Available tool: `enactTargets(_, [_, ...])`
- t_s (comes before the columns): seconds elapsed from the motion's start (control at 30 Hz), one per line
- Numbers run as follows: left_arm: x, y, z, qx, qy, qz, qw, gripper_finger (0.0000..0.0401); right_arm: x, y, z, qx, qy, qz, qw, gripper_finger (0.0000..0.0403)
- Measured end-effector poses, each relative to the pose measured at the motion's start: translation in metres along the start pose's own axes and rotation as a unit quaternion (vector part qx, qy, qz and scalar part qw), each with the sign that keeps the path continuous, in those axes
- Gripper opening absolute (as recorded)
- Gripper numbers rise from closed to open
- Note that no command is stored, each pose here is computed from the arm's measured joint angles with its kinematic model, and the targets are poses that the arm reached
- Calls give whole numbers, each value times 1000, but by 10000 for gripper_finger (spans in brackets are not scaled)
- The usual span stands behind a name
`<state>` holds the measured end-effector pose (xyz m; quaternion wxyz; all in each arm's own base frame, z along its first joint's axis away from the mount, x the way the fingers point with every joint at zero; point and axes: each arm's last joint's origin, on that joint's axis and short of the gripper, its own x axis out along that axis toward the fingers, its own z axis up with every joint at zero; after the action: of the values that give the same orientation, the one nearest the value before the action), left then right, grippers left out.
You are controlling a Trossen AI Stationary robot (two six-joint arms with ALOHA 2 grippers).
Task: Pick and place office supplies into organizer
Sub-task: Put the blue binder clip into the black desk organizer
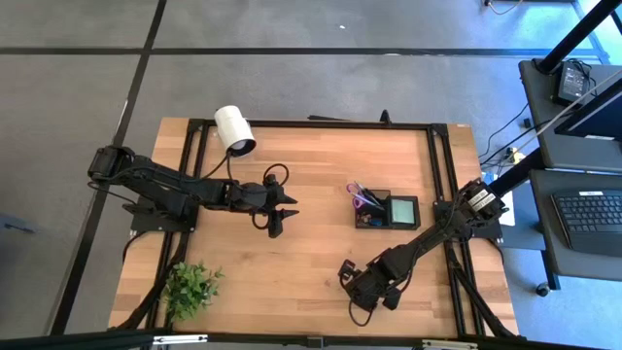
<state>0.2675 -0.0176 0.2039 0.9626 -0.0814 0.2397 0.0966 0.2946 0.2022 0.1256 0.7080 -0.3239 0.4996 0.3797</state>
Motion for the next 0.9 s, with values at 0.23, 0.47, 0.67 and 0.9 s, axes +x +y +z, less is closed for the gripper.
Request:
enactTargets(0.23, [0,0,0,1,0,0,1000,143,0,0,0,1,2,-1,1000,60])
enactTargets(0.47, [0,0,0,1,0,0,1000,143,-4,-2,3,27,8,-5,1000,62])
enactTargets(0.67, [0,0,0,1,0,0,1000,143,-16,-11,-4,158,86,-51,982,60])
enactTargets(0.9, [0,0,0,1,0,0,1000,143,-53,-22,-10,298,68,-125,944,59])
